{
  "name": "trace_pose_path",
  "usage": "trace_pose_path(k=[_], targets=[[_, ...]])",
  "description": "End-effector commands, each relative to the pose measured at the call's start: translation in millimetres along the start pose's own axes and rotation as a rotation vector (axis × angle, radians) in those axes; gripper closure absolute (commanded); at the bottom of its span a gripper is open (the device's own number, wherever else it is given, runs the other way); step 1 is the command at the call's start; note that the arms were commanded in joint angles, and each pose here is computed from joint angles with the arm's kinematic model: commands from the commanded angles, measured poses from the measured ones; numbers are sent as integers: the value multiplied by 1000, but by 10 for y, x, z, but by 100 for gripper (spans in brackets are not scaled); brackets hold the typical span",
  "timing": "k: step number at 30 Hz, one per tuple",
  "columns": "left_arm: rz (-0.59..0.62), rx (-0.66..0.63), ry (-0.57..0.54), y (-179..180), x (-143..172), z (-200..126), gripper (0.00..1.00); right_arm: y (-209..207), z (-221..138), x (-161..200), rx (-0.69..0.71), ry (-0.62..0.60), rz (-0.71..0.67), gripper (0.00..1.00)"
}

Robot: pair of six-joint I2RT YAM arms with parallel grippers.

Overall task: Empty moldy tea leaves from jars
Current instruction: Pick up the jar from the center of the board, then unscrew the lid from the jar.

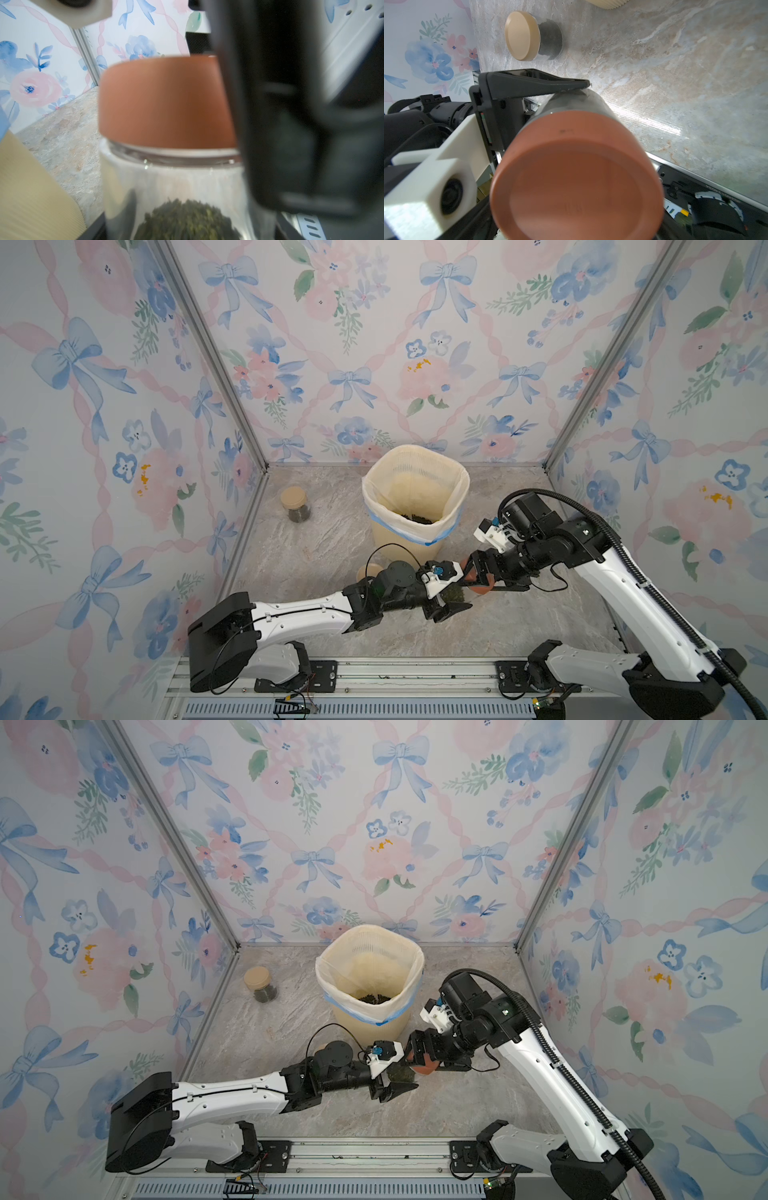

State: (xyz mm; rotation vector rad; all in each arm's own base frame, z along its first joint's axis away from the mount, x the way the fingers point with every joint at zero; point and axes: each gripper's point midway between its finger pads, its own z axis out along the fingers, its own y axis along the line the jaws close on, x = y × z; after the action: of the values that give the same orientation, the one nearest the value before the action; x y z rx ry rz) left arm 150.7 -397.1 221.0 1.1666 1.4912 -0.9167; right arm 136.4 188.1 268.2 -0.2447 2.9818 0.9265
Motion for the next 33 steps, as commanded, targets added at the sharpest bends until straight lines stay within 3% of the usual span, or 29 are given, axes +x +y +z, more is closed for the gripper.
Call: trace_pose_path(k=[1,15,33], targets=[[8,6,-89,-3,-233,-41,55,-13,-41,19,9,15,4,3],[28,-19,-43,15,-24,-31,55,-21,-42,-27,-9,21,62,3],[45,-12,-52,-58,-63,-30,56,-136,40,-96,2,40,114,3]])
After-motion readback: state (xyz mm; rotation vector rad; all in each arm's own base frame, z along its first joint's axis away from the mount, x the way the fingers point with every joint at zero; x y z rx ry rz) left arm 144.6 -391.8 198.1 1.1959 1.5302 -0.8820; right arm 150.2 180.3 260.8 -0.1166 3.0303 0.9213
